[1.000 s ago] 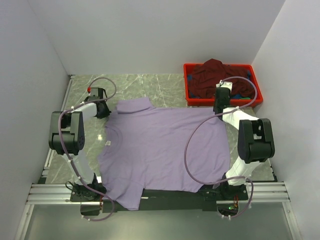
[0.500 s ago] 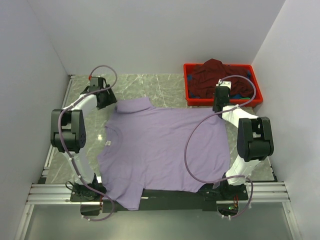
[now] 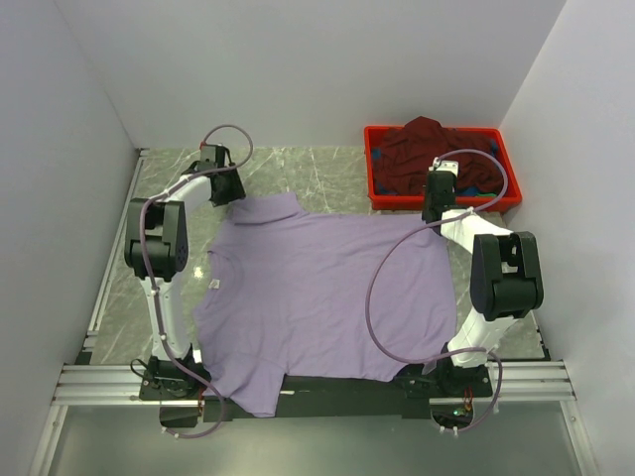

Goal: Fold and stack the t-shirts
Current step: Flatten the tshirt out, then fold the tshirt

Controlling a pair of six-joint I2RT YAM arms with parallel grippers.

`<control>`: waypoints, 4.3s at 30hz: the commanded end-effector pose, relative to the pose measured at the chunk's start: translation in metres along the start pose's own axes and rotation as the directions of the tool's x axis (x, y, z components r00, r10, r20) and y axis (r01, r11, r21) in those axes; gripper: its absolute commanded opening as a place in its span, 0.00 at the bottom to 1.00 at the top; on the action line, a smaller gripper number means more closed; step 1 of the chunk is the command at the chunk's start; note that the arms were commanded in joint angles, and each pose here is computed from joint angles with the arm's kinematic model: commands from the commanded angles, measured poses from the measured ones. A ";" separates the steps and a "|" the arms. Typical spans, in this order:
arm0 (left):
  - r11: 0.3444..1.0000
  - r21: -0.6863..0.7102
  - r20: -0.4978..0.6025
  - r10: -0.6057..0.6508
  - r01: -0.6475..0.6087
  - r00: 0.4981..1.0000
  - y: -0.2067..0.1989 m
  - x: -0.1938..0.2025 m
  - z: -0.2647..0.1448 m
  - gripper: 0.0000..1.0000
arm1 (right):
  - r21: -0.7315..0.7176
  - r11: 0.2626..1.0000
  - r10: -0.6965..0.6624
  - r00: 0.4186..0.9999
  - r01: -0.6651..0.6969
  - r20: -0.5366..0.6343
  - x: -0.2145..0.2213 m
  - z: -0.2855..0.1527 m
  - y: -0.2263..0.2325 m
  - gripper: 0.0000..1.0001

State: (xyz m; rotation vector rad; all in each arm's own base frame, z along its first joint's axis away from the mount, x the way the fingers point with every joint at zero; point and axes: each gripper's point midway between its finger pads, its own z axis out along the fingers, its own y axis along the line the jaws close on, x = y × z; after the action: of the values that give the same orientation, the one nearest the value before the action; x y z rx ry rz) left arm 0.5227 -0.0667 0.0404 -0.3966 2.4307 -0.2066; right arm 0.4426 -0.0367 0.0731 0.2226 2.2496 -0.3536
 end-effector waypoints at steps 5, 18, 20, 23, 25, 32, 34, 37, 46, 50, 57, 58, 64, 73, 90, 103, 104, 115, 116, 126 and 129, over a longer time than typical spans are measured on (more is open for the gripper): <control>0.999 -0.003 -0.028 0.037 -0.037 0.999 0.002 0.004 0.015 0.49 | 0.011 1.000 0.007 0.999 -0.008 0.049 -0.019 -0.002 -0.005 0.00; 0.993 0.037 -0.042 0.116 -0.114 0.992 -0.009 0.007 0.027 0.00 | 0.010 1.000 0.004 0.999 -0.004 0.044 -0.017 -0.002 -0.005 0.00; 0.990 0.041 0.003 0.133 -0.133 0.991 -0.015 -0.011 0.023 0.00 | 0.011 1.000 0.003 0.999 -0.004 0.048 -0.019 -0.002 -0.006 0.00; 0.983 0.066 0.083 0.165 -0.170 0.983 -0.027 -0.041 0.016 0.00 | 0.016 1.000 0.003 0.999 -0.004 0.051 -0.020 -0.003 -0.006 0.00; 0.979 0.082 0.145 0.172 -0.185 0.974 -0.036 -0.061 0.014 0.00 | 0.018 1.000 -0.002 0.999 0.001 0.053 -0.022 -0.003 -0.007 0.00; 0.970 0.119 0.274 0.172 -0.211 0.946 -0.062 -0.114 0.013 0.00 | 0.028 1.000 -0.004 0.999 0.003 0.053 -0.023 -0.002 -0.009 0.00; 0.967 0.131 0.302 0.169 -0.217 0.938 -0.067 -0.124 0.017 0.00 | 0.027 1.000 -0.006 0.999 0.004 0.049 -0.022 -0.001 -0.008 0.00; 0.964 0.144 0.310 0.170 -0.222 0.935 -0.071 -0.127 0.025 0.17 | 0.025 1.000 -0.006 0.999 0.005 0.047 -0.022 0.000 -0.007 0.00; 0.977 0.088 0.260 0.168 -0.196 0.951 -0.050 -0.110 -0.013 0.68 | 0.030 1.000 -0.006 0.999 0.004 0.049 -0.024 0.003 -0.007 0.00; 0.984 0.030 0.185 0.169 -0.177 0.968 -0.023 -0.076 -0.025 0.69 | 0.029 1.000 -0.006 0.999 0.005 0.044 -0.022 0.003 -0.007 0.00; 0.976 -0.008 0.058 0.219 -0.218 0.974 0.006 -0.017 -0.027 0.63 | 0.020 1.000 -0.007 0.999 0.007 0.040 -0.019 0.001 -0.006 0.00; 0.975 -0.004 0.054 0.222 -0.222 0.974 0.007 -0.015 -0.027 0.63 | 0.021 1.000 -0.007 0.999 0.006 0.038 -0.018 0.001 -0.006 0.00; 0.970 0.004 0.025 0.243 -0.244 0.970 0.009 -0.005 -0.022 0.53 | 0.019 1.000 -0.009 0.999 0.009 0.037 -0.017 0.001 -0.005 0.00; 0.966 -0.009 -0.062 0.256 -0.257 0.965 0.019 0.017 -0.006 0.40 | 0.022 1.000 -0.004 0.999 0.003 0.033 -0.014 0.001 -0.007 0.00; 0.958 -0.050 -0.084 0.277 -0.282 0.957 0.028 0.017 0.000 0.00 | 0.033 0.999 -0.003 0.999 0.001 0.051 -0.026 0.004 -0.006 0.00; 0.975 -0.037 0.022 0.219 -0.218 0.975 0.026 -0.035 -0.016 0.00 | 0.043 0.998 -0.037 0.998 0.034 0.056 -0.044 0.002 -0.010 0.00; 0.976 -0.035 0.034 0.218 -0.216 0.975 0.025 -0.038 -0.021 0.00 | 0.045 0.998 -0.039 0.998 0.037 0.050 -0.042 0.002 -0.010 0.00; 0.989 -0.040 0.062 0.145 -0.142 0.988 0.030 -0.031 -0.060 0.00 | 0.024 1.000 -0.004 0.999 0.003 0.044 -0.043 -0.028 -0.016 0.00; 0.990 -0.047 0.078 0.137 -0.134 0.987 0.031 -0.034 -0.067 0.00 | 0.024 1.000 0.013 0.999 -0.014 0.038 -0.040 -0.030 -0.016 0.00; 0.995 -0.094 0.049 0.033 -0.028 0.998 0.046 -0.003 -0.096 0.00 | 0.048 0.975 0.217 0.975 -0.215 -0.049 -0.009 -0.071 -0.025 0.00; 0.992 -0.124 0.056 0.016 -0.009 0.998 0.053 0.004 -0.108 0.00 | 0.059 0.962 0.270 0.960 -0.266 -0.067 0.006 -0.079 -0.027 0.00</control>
State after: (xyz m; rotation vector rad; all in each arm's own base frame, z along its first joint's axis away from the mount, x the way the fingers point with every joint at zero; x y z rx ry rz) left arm 0.4464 -0.0245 0.0819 -0.3601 2.4652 -0.0809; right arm 0.3969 -0.0307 0.1218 0.4367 2.2556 -0.2576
